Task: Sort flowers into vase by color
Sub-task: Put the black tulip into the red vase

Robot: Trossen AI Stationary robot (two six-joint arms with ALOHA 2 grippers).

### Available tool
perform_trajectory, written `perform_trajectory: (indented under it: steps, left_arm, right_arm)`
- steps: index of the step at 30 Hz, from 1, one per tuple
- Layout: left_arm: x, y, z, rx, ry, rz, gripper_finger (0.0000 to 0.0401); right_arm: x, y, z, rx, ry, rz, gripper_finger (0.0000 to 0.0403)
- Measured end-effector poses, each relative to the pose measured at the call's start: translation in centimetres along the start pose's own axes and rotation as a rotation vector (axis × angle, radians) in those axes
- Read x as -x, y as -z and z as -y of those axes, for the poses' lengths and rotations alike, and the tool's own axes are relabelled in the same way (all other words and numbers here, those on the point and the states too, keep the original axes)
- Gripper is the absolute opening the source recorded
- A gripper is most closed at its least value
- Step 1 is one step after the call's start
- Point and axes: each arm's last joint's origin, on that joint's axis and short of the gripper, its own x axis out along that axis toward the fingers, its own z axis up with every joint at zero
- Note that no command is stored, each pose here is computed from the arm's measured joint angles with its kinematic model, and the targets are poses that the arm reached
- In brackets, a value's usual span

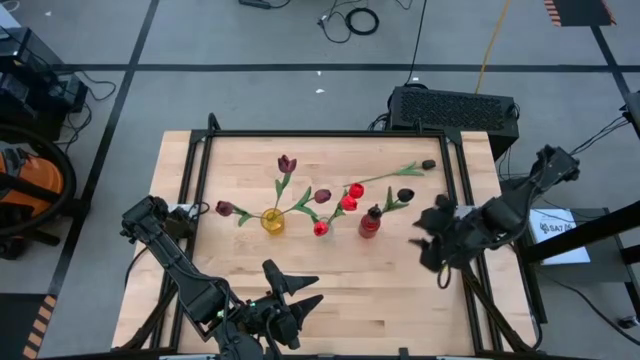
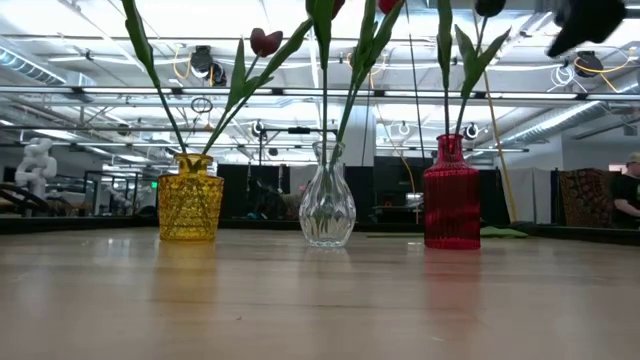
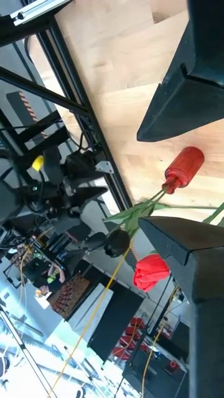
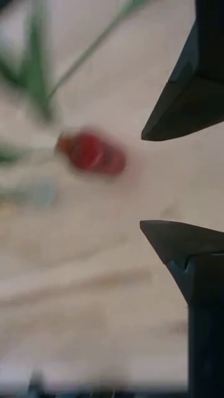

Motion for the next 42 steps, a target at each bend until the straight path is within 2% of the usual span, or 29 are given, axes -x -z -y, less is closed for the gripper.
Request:
perform_trajectory:
  steps: [6, 11, 15, 21, 27, 31, 35, 42]
  left_arm:
    - [0.1, -0.2, 0.0, -0.030, 0.000, 0.010, 0.0214]
    - [0.5, -0.4, 0.1, -0.093, 0.004, 0.024, 0.0214]
    - [1.4, -0.8, -1.1, -0.089, -0.016, 0.034, 0.0214]
    - [2.9, -1.6, -5.0, -0.007, -0.045, 0.060, 0.0214]
    - [4.1, -1.4, -10.0, 0.070, -0.100, 0.044, 0.0214]
    - [4.7, -0.4, -11.9, 0.124, -0.086, 0.012, 0.0214]
    - [5.0, 1.2, -11.9, 0.170, -0.076, -0.049, 0.0214]
    - [5.9, 3.4, -10.1, 0.199, -0.077, -0.095, 0.0214]
  right_arm:
    - [0.9, 1.1, 2.8, -0.029, 0.305, 0.130, 0.0190]
    - [-0.1, 1.9, 4.0, -0.020, 0.465, 0.220, 0.0173]
    - [-1.3, 2.4, 5.2, -0.015, 0.556, 0.156, 0.0154]
    - [-3.0, 2.7, 7.2, 0.009, 0.652, 0.004, 0.0129]
    - [-4.6, 1.7, 9.1, 0.069, 0.645, -0.149, 0.0123]
    - [-5.6, 0.5, 10.5, 0.058, 0.586, -0.227, 0.0123]
    - [-6.3, -0.6, 12.6, -0.012, 0.513, -0.275, 0.0123]
    - [-6.7, -1.4, 15.3, -0.118, 0.405, -0.296, 0.0123]
